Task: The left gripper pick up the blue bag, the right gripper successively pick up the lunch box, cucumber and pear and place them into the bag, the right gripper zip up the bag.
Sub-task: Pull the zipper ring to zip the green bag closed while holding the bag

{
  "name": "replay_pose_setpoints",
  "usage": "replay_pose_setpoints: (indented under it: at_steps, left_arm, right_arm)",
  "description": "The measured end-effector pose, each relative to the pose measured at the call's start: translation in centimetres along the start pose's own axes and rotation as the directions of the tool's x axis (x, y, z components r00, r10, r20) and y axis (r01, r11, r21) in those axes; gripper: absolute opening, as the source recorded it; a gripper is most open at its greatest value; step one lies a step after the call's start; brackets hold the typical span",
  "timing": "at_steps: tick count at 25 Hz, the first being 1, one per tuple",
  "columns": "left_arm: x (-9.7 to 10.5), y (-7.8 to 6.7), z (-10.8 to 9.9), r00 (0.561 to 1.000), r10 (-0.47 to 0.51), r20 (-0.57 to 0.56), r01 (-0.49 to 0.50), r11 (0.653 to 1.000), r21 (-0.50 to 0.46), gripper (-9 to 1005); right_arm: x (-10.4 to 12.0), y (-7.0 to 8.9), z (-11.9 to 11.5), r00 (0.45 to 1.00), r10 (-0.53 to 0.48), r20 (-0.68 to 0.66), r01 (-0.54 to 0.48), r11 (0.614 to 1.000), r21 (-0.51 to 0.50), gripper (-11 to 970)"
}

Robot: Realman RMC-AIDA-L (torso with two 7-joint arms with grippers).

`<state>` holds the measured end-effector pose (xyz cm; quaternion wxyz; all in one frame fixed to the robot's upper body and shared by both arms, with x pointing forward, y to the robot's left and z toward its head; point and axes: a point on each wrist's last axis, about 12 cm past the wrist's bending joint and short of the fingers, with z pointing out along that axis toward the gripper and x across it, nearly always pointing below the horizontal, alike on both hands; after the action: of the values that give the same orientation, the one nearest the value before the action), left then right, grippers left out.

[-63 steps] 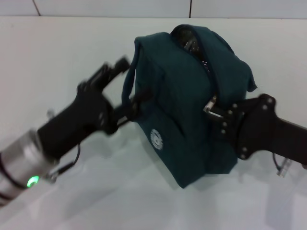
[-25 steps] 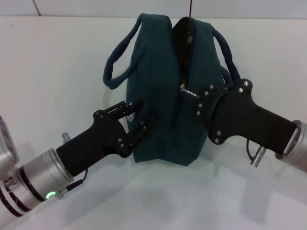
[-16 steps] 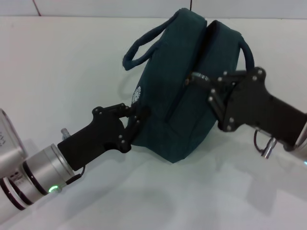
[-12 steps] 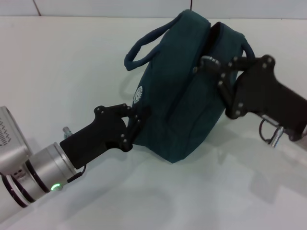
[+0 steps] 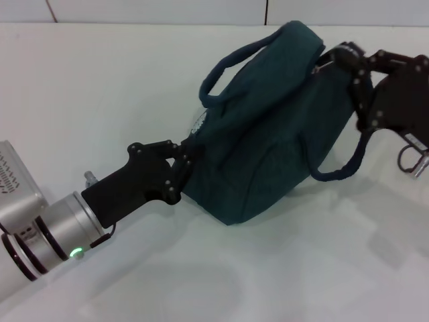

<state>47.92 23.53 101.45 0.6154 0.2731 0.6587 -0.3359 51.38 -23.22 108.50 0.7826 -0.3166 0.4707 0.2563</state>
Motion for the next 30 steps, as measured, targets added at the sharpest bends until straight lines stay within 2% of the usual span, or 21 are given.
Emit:
replay_pose_setpoints:
  at_steps: [4, 8, 14, 18, 22, 30]
  left_arm:
    - [-0.2, 0.4, -0.1, 1.000, 0.004, 0.001, -0.004, 1.000, -0.005, 74]
    - [-0.5, 0.6, -0.1, 1.000, 0.001, 0.012, -0.001, 1.000, -0.002, 74]
    - [-1.2, 0.2, 1.3, 1.000, -0.025, 0.012, 0.024, 0.996, 0.084, 73]
    - [-1.6, 0.0, 1.2, 0.997, -0.047, 0.060, 0.042, 0.996, 0.084, 135]
    - [-2.6, -0.5, 0.9, 0.987, -0.071, 0.142, 0.053, 0.990, 0.129, 196]
    - [-3.7, -0.7, 2.7, 0.979, -0.093, 0.180, 0.057, 0.979, 0.198, 526]
  right_arm:
    - [0.1, -0.9, -0.8, 1.000, -0.015, -0.016, 0.016, 0.998, 0.055, 16]
    - [0.0, -1.0, -1.3, 1.000, -0.020, -0.006, 0.021, 0.998, 0.065, 16]
    - [-0.2, -0.6, -1.4, 1.000, -0.020, 0.016, 0.019, 0.999, 0.047, 16]
    - [-0.3, -0.5, -1.3, 1.000, -0.020, 0.019, 0.019, 0.999, 0.043, 15]
    - [-0.2, -0.5, -1.3, 1.000, -0.019, 0.019, 0.018, 0.999, 0.043, 15]
    - [-0.2, -0.3, -0.9, 1.000, -0.017, 0.020, 0.017, 1.000, 0.026, 16]
